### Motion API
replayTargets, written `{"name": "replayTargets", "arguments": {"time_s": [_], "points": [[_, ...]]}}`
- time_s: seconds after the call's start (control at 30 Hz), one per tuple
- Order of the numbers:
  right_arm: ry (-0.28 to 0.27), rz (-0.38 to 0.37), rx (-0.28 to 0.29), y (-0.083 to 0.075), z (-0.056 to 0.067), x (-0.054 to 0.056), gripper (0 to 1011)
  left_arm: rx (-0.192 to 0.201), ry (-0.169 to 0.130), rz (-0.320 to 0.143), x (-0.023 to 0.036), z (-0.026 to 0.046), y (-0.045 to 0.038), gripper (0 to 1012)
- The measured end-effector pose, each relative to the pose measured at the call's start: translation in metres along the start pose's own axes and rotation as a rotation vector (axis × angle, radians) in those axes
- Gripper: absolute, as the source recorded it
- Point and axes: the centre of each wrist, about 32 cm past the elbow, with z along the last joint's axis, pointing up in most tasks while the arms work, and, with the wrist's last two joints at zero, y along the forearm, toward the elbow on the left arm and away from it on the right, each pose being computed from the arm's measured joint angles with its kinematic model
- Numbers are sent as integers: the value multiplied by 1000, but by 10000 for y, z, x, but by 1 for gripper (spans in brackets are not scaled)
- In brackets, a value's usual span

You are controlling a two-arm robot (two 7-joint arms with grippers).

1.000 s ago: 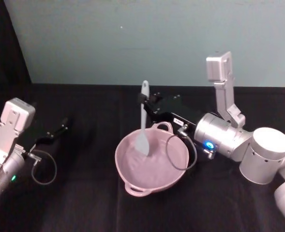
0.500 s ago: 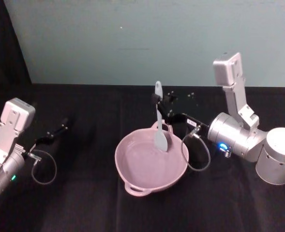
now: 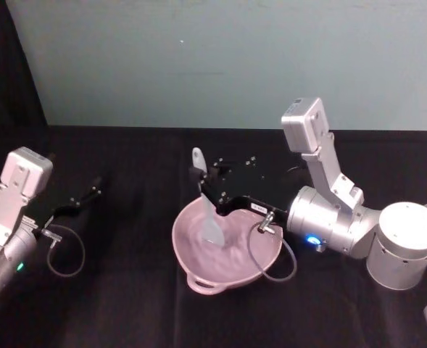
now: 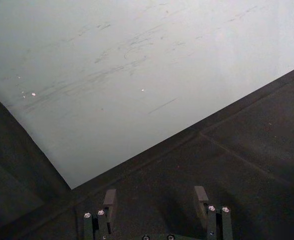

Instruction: Use the one hand to pick up the spoon and stir the clear water in the bowl.

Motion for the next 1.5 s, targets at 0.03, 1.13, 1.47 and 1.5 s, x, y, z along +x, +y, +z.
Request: {"name": "replayTargets", "arguments": {"time_s": [0.03,1.13,1.47,1.5], "points": [[0,0,0,0,0,0,120,0,0,0,0,0,0,1005],[152,-196,72,-90,-192,318,120,0,0,0,0,0,0,1005],[114,-148,32,-192,-142,154,120,0,0,0,0,0,0,1005],[112,-140,30,-187,-141,133,120,0,0,0,0,0,0,1005]]}}
